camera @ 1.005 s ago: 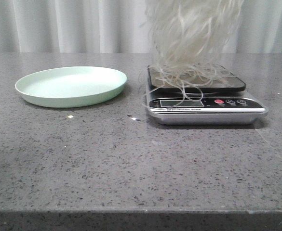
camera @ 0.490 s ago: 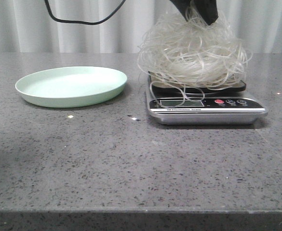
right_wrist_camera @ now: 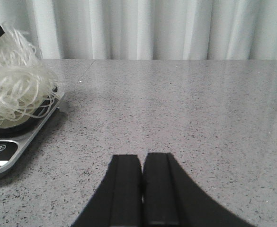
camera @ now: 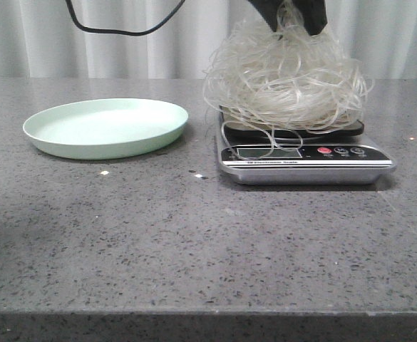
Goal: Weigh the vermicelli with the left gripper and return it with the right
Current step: 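Lower the vermicelli onto the scale pan and open the left gripper, then withdraw the left gripper upward away from the scale, then lower the right gripper onto the vermicelli on the scale and grasp, then lift the vermicelli with the right gripper and carry it to the plate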
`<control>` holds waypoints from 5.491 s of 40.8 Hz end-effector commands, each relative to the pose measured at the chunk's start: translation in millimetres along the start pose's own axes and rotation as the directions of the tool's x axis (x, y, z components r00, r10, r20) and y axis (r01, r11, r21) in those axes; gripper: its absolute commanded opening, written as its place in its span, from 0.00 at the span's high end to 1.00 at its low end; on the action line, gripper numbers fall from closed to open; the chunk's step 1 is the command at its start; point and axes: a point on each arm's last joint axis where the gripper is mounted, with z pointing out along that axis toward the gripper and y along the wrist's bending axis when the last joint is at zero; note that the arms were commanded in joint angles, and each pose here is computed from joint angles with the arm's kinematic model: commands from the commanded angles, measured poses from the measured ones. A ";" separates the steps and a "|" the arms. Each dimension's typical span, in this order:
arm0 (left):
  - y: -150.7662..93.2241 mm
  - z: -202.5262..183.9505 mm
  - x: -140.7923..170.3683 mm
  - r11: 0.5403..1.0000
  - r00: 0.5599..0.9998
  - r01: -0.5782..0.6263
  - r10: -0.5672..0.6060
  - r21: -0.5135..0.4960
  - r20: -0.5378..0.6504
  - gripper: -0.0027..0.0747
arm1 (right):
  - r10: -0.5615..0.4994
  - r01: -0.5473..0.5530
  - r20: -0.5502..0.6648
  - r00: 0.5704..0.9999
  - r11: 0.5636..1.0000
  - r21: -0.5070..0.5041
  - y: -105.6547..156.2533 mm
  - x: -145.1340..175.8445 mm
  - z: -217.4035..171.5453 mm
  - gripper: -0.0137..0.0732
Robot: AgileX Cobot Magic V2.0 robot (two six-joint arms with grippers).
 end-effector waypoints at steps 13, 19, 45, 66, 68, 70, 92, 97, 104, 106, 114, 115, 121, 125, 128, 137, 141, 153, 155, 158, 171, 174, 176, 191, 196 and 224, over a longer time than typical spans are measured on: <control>-24.3 -93.4 -11.4 0.999 0.981 -0.033 0.030 0.013 0.194 0.16 | -0.010 0.009 0.110 0.994 1.000 0.011 -0.6 -11.4 -2.2 0.67; -23.2 -133.5 -10.2 0.999 0.963 -0.033 0.034 -0.011 0.266 0.16 | -0.010 0.009 0.110 0.994 1.000 0.011 -0.6 -11.4 -2.2 0.67; 68.6 -247.1 111.5 0.875 0.959 0.246 -0.155 -0.418 0.239 0.26 | -0.010 0.009 0.073 0.997 1.000 0.009 -0.4 -8.0 -1.9 0.67; 47.7 -273.6 268.8 0.682 0.907 0.324 -0.027 -0.656 0.420 0.43 | -0.010 0.009 0.116 0.993 1.000 0.012 -0.6 -11.9 -2.3 0.67; 43.9 -267.3 282.1 0.683 0.902 0.322 -0.010 -0.656 0.432 0.50 | -0.011 0.009 0.131 0.991 1.000 0.012 -0.6 -13.3 -2.4 0.67; 40.3 -261.3 294.6 0.683 0.895 0.322 0.005 -0.655 0.445 0.57 | -0.011 0.009 0.149 0.989 1.000 0.013 -0.7 -15.0 -2.7 0.67; 17.9 -236.1 358.6 0.686 0.798 0.386 0.087 -0.616 0.597 0.79 | -0.010 0.008 0.391 0.921 1.000 0.008 3.2 -84.3 -19.0 0.67; 16.3 -235.3 357.1 0.705 0.795 0.369 0.098 -0.606 0.598 0.79 | -0.009 0.010 0.354 0.935 1.000 -0.001 6.7 -122.6 -17.6 0.67; 15.7 -235.1 356.5 0.712 0.794 0.362 0.103 -0.602 0.599 0.79 | 0.000 0.005 0.335 0.942 1.000 -0.014 12.1 -194.0 -1.0 0.67; 15.7 -235.2 356.3 0.712 0.793 0.362 0.105 -0.602 0.600 0.79 | 0.024 -0.014 0.316 0.949 0.999 -0.034 14.6 -216.6 7.4 0.67; 15.6 -235.6 355.8 0.712 0.789 0.362 0.110 -0.602 0.604 0.79 | 0.112 -0.094 0.085 0.990 0.978 -0.184 34.3 -278.2 43.4 0.67; 15.6 -235.7 355.7 0.712 0.789 0.362 0.111 -0.602 0.605 0.79 | 0.110 -0.100 0.040 0.993 0.974 -0.205 38.0 -280.5 51.4 0.66; 15.6 -235.7 355.7 0.712 0.789 0.362 0.111 -0.602 0.605 0.79 | -0.021 -0.033 -0.157 0.987 0.943 -0.332 62.6 -294.4 86.3 0.48; 15.6 -235.7 355.7 0.712 0.789 0.362 0.111 -0.602 0.605 0.79 | -0.092 -0.018 -0.261 0.961 0.920 -0.392 78.6 -292.4 113.7 0.27; 15.6 -235.7 355.7 0.712 0.789 0.362 0.111 -0.602 0.605 0.79 | -0.122 -0.025 -0.330 0.936 0.913 -0.408 86.4 -285.3 132.1 0.18; 15.4 -235.4 355.7 0.715 0.788 0.364 0.106 -0.597 0.607 0.79 | -0.194 -0.053 -0.539 0.820 0.912 -0.408 100.7 -238.7 188.7 0.13; 15.4 -235.4 355.7 0.715 0.788 0.364 0.106 -0.597 0.607 0.79 | -0.241 -0.045 -0.584 0.775 0.901 -0.431 109.0 -220.1 205.7 0.13; 15.0 -234.3 356.3 0.722 0.788 0.373 0.086 -0.583 0.610 0.79 | -0.358 -0.011 -0.608 0.709 0.856 -0.517 138.2 -178.8 238.5 0.13; 15.0 -234.3 356.3 0.722 0.788 0.373 0.086 -0.583 0.610 0.79 | -0.363 -0.011 -0.616 0.699 0.856 -0.516 140.1 -172.6 243.6 0.13; 15.0 -234.3 356.3 0.722 0.788 0.373 0.086 -0.583 0.610 0.79 | -0.378 0.009 -0.621 0.687 0.858 -0.513 141.0 -163.8 251.6 0.13; 15.0 -234.3 356.3 0.722 0.788 0.373 0.086 -0.583 0.610 0.79 | -0.410 0.018 -0.673 0.616 0.861 -0.509 145.1 -129.1 274.5 0.13; 15.0 -234.3 356.3 0.722 0.788 0.373 0.086 -0.583 0.610 0.79 | -0.417 0.013 -0.689 0.592 0.860 -0.510 145.6 -121.9 277.1 0.13; 15.0 -234.3 356.3 0.722 0.788 0.373 0.086 -0.583 0.610 0.79 | -0.421 0.009 -0.699 0.578 0.860 -0.510 145.8 -118.4 277.9 0.13; 15.0 -234.3 356.3 0.722 0.788 0.373 0.086 -0.583 0.610 0.79 | -0.435 0.000 -0.718 0.544 0.855 -0.518 145.7 -119.5 275.4 0.66; 15.0 -234.3 356.3 0.722 0.788 0.373 0.086 -0.583 0.610 0.79 | -0.434 0.000 -0.717 0.545 0.855 -0.518 145.7 -119.9 275.2 0.67; 14.8 -235.0 355.3 0.722 0.781 0.372 0.095 -0.583 0.617 0.79 | -0.386 0.058 -0.531 0.755 0.845 -0.532 148.0 -219.4 261.9 0.67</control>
